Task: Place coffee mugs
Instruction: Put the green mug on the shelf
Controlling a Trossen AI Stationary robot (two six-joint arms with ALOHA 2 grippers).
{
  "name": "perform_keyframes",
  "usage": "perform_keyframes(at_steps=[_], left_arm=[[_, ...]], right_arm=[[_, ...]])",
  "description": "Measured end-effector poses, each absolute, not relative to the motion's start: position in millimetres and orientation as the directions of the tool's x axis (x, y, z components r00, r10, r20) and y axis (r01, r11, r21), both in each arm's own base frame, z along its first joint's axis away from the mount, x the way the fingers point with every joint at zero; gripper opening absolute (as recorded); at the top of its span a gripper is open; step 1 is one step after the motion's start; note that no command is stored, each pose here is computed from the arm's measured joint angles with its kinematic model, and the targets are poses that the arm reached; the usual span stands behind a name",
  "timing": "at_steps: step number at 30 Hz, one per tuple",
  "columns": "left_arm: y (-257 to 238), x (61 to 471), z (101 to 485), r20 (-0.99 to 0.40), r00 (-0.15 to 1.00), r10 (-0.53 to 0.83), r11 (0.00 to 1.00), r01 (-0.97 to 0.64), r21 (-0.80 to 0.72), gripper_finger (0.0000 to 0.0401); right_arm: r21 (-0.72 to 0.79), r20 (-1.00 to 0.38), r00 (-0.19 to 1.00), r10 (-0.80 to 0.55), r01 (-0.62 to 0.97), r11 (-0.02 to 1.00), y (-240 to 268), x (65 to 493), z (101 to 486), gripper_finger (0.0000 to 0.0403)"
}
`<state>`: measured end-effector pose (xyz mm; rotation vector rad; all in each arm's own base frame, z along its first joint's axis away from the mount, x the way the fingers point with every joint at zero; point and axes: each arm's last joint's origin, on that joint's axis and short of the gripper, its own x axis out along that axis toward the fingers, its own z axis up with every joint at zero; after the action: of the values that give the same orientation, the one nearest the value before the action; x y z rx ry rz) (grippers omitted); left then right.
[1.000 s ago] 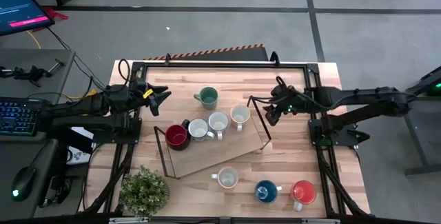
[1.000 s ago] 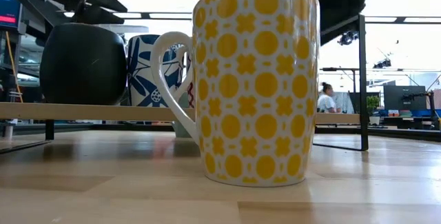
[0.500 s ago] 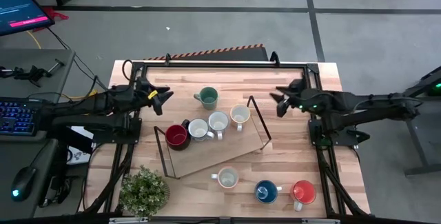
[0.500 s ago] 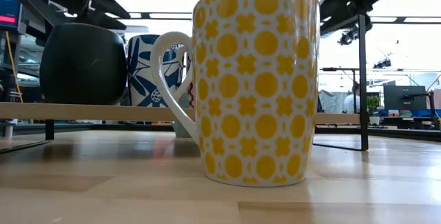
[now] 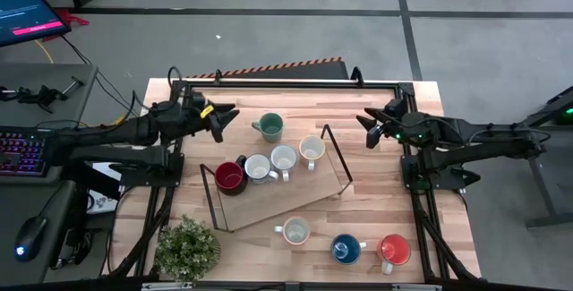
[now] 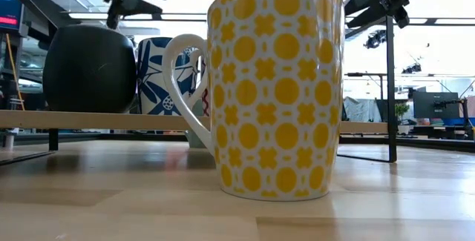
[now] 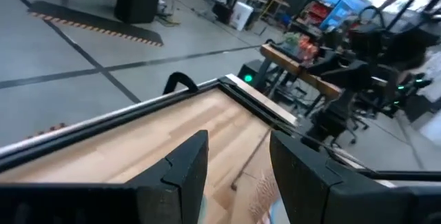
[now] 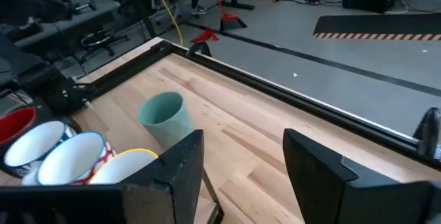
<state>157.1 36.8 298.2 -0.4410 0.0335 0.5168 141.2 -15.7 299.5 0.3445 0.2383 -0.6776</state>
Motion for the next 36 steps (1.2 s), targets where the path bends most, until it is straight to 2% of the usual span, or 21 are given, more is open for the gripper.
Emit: perform_keyframes(at_steps=[8, 14, 23, 29, 36], left_arm=[[63, 192, 323, -0.268, 0.862, 0.431, 0.826, -0.496, -0.267, 0.0147], [82, 212, 314, -0.441, 0.796, 0.415, 0.83, -0.529, -0.174, 0.0147], [102, 230, 287, -0.572, 0.719, 0.395, 0.801, -0.574, -0.168, 0.0147], [116, 244, 262, -0.654, 0.701, 0.285, 0.783, -0.564, -0.262, 0.0147], [126, 256, 241, -0.714, 0.649, 0.263, 0.768, -0.588, -0.252, 0.0147]], right_arm=[[0.257, -0.357, 0.775, -0.521, 0.618, 0.743, -14, 146, 296, 0.0178], [0.26, -0.417, 0.754, -0.508, 0.635, 0.728, -14, 146, 290, 0.0178], [0.257, -0.457, 0.73, -0.508, 0.655, 0.71, -14, 145, 285, 0.0178], [0.256, -0.456, 0.729, -0.51, 0.656, 0.709, -14, 145, 285, 0.0178], [0.257, -0.456, 0.729, -0.51, 0.657, 0.709, -14, 145, 285, 0.0178]])
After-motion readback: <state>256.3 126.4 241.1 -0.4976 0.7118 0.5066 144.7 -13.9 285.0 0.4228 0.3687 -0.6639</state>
